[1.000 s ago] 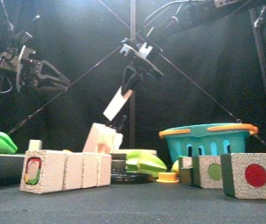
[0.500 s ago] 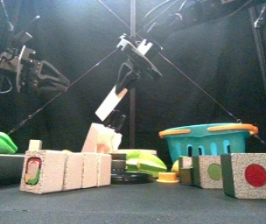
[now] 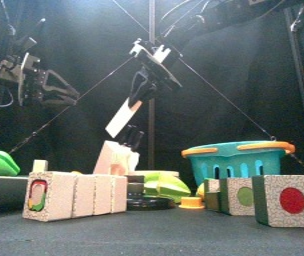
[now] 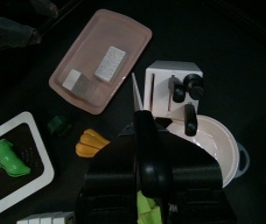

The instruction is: Put cleaver back in holder

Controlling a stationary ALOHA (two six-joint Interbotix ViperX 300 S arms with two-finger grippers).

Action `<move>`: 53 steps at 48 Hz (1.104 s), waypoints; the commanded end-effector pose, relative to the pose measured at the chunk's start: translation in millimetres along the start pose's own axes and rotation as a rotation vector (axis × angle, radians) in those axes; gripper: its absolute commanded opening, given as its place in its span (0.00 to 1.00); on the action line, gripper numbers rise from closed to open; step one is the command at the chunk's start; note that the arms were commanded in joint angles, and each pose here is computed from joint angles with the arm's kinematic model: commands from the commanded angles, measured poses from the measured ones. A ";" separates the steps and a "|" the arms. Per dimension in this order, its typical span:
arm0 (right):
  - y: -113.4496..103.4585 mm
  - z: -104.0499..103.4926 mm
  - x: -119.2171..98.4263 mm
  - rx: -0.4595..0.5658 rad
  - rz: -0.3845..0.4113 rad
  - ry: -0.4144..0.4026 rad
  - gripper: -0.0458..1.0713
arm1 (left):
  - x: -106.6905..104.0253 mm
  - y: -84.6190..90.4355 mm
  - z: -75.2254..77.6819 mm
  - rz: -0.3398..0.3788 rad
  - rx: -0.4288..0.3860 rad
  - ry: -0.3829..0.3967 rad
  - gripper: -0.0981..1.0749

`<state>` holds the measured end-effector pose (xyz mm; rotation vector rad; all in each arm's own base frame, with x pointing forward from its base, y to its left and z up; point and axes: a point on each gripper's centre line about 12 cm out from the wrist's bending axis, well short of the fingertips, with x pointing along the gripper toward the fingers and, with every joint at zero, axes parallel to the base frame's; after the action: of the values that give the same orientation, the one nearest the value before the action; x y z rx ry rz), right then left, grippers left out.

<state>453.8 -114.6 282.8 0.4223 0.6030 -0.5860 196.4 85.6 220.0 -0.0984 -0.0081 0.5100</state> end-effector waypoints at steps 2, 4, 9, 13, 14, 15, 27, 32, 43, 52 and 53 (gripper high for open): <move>1.4 14.4 -10.0 0.011 0.010 -0.035 0.32 | 1.7 0.0 3.4 0.002 0.001 -0.011 0.74; 0.9 13.7 -9.3 0.010 0.005 -0.032 0.32 | 1.5 0.0 2.7 0.002 0.001 -0.008 0.74; -0.2 12.2 -8.4 0.008 -0.004 -0.024 0.32 | 1.9 0.0 3.1 0.002 0.001 -0.009 0.74; -0.5 12.7 -7.5 0.009 -0.005 -0.025 0.32 | 1.7 -0.1 3.2 0.002 0.001 -0.009 0.74; 0.0 11.9 -7.0 0.007 -0.006 -0.022 0.32 | 1.7 0.0 3.4 0.002 0.001 -0.011 0.74; 0.0 11.5 -6.3 0.007 -0.007 -0.021 0.32 | 1.7 0.0 3.4 0.002 0.001 -0.011 0.74; -2.7 10.1 -0.8 0.005 -0.017 -0.014 0.32 | 1.5 0.1 2.9 0.002 0.001 -0.009 0.74; -4.3 11.0 -0.6 0.002 -0.022 -0.017 0.32 | 1.6 0.1 2.5 0.002 0.002 -0.008 0.74; -6.9 12.2 0.4 0.005 -0.028 -0.018 0.32 | 1.5 0.1 2.9 0.002 0.001 -0.009 0.74; -7.7 10.8 3.1 0.003 -0.032 -0.013 0.32 | 1.5 0.0 2.7 0.002 0.001 -0.008 0.74; -8.3 10.7 3.9 0.003 -0.034 -0.012 0.32 | 1.5 0.1 2.9 0.002 0.001 -0.009 0.74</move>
<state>454.3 -124.9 266.8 0.4100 0.6495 -0.6260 196.1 85.6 219.2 -0.1001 -0.0052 0.5105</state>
